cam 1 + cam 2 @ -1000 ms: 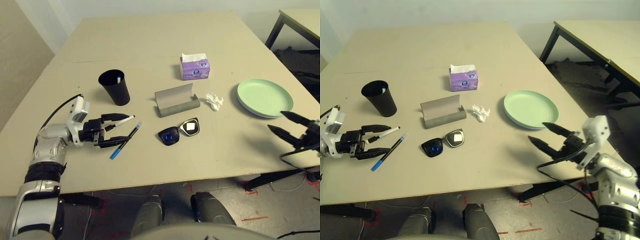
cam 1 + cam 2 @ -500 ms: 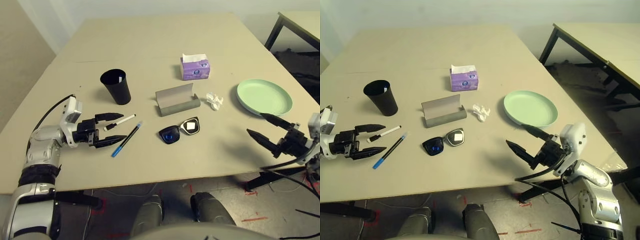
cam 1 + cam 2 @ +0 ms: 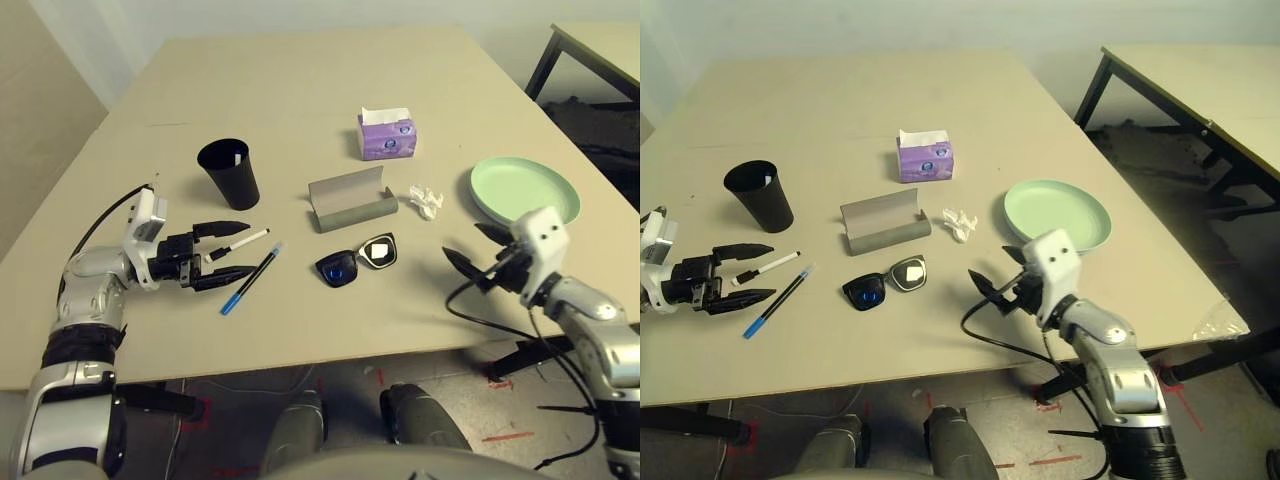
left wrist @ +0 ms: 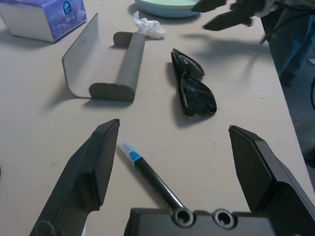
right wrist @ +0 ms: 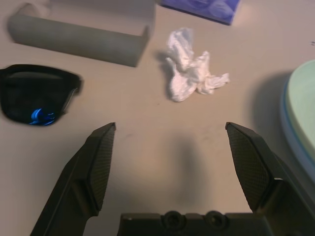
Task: Organize and tidy the items on the table.
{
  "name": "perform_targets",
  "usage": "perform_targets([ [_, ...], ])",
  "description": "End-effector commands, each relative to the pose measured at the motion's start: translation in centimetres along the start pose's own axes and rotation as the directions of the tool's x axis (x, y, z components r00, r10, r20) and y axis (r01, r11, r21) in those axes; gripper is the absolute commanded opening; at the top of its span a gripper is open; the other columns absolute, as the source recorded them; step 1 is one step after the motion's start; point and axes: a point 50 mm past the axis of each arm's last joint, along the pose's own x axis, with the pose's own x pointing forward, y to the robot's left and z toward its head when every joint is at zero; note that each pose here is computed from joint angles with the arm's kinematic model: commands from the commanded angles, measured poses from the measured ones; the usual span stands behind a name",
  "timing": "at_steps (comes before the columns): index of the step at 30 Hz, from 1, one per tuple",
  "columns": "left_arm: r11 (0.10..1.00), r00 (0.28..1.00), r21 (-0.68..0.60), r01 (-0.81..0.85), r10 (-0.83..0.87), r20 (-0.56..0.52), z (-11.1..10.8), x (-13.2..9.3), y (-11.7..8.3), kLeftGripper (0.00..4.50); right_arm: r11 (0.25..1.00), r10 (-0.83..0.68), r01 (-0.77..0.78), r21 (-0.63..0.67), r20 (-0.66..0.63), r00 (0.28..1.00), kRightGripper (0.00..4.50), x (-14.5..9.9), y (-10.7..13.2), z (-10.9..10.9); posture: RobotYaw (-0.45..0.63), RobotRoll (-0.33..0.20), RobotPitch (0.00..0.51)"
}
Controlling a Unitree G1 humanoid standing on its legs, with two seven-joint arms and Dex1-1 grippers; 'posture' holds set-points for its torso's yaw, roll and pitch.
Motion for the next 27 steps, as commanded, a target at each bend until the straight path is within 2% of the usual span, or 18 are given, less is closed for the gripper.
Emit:
perform_targets([
  [1, 1.000, 1.000, -0.003, 0.014, -0.014, 0.007, -0.1, 0.3, -0.3, 4.50, 0.999, -0.041, 0.041, 0.001, -0.042, 0.998, 4.47, 1.7, 0.1, -0.3, -0.08, 0.000, 0.084],
  [15, 1.000, 1.000, 0.000, 0.009, -0.009, 0.014, -0.2, 0.5, -0.6, 4.50, 0.992, -0.122, 0.126, 0.030, -0.109, 0.987, 4.47, 6.4, 0.2, -0.5, -0.06, 0.000, 0.077],
  [24, 1.000, 1.000, -0.001, 0.010, -0.010, 0.008, -0.3, 0.5, -0.6, 4.50, 0.984, -0.158, 0.166, 0.066, -0.112, 0.981, 4.47, 7.5, 0.2, -0.2, -0.06, 0.000, 0.074],
  [27, 1.000, 1.000, 0.002, 0.011, -0.011, 0.006, -0.3, 0.5, -0.6, 4.50, 0.984, -0.155, 0.164, 0.077, -0.107, 0.982, 3.44, 7.7, 0.4, -0.2, -0.06, 0.000, 0.074],
])
